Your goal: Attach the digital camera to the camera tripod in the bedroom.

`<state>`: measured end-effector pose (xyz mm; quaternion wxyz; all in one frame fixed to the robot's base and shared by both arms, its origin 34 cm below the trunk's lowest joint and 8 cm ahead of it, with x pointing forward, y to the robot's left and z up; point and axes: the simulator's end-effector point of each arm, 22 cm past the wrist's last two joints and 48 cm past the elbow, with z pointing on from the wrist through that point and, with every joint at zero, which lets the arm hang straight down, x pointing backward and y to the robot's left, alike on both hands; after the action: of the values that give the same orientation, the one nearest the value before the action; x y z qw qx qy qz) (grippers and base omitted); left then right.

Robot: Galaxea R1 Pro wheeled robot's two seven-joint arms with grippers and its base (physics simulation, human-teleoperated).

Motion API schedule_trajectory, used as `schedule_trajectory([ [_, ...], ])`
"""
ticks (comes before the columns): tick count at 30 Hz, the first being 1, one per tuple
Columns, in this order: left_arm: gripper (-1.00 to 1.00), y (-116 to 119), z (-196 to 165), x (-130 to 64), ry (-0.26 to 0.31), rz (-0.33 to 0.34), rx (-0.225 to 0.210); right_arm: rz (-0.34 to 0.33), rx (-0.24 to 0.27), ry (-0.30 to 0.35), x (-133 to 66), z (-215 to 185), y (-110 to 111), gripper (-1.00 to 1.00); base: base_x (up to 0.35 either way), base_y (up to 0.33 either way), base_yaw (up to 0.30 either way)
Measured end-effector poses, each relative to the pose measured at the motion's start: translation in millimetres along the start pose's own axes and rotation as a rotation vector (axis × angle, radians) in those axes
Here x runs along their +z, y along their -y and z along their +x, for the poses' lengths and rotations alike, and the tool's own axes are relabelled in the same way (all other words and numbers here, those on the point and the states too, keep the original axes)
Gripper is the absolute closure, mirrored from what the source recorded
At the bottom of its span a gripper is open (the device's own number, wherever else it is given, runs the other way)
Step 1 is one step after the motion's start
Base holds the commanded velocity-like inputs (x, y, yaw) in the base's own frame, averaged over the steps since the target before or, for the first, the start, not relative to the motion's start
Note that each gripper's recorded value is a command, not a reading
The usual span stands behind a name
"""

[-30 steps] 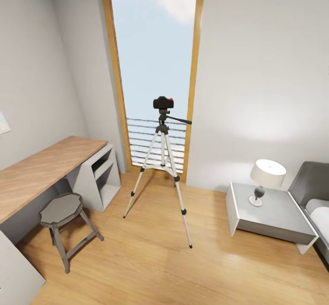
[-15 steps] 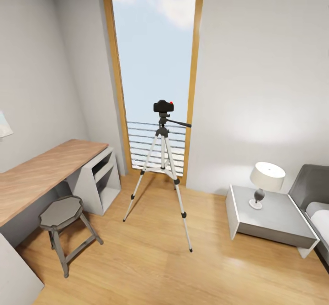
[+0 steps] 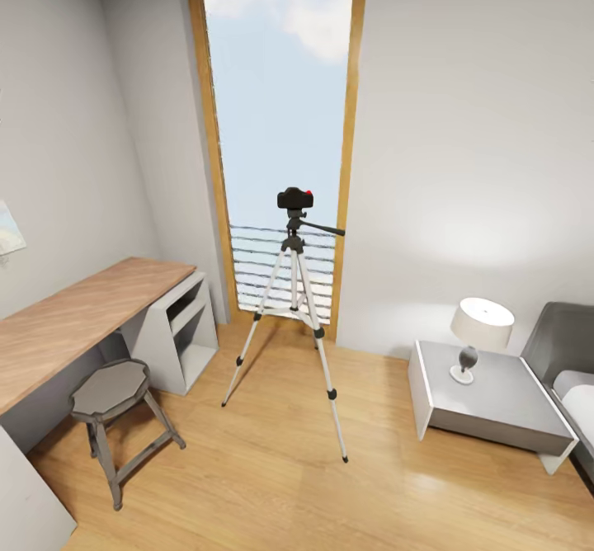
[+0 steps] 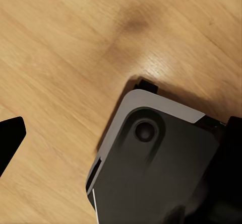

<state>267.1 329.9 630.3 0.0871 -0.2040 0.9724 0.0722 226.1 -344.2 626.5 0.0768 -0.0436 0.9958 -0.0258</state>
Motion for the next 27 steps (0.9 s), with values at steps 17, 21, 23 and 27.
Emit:
schedule_trajectory([
  [17, -1.00, 3.6, -9.8, -2.8, 0.024, 0.010, -0.005, 0.002, 0.001, 0.027, -1.6, -10.3, 0.8, -1.00, 0.000, 0.000, 0.000],
  [21, -1.00, 4.4, -12.1, -3.5, 0.030, 0.013, -0.006, 0.003, 0.002, 0.033, -2.0, -12.7, 1.4, -1.00, 0.000, 0.000, 0.000],
  [23, -1.00, 4.8, -13.2, -3.9, 0.033, 0.014, -0.006, 0.004, 0.002, 0.036, -2.3, -13.9, 1.8, -1.00, 0.000, 0.000, 0.000],
  [27, -1.00, 5.7, -15.5, -4.6, 0.039, 0.016, -0.007, 0.004, 0.002, 0.042, -2.7, -16.4, 1.7, -1.00, 0.000, 0.000, 0.000],
])
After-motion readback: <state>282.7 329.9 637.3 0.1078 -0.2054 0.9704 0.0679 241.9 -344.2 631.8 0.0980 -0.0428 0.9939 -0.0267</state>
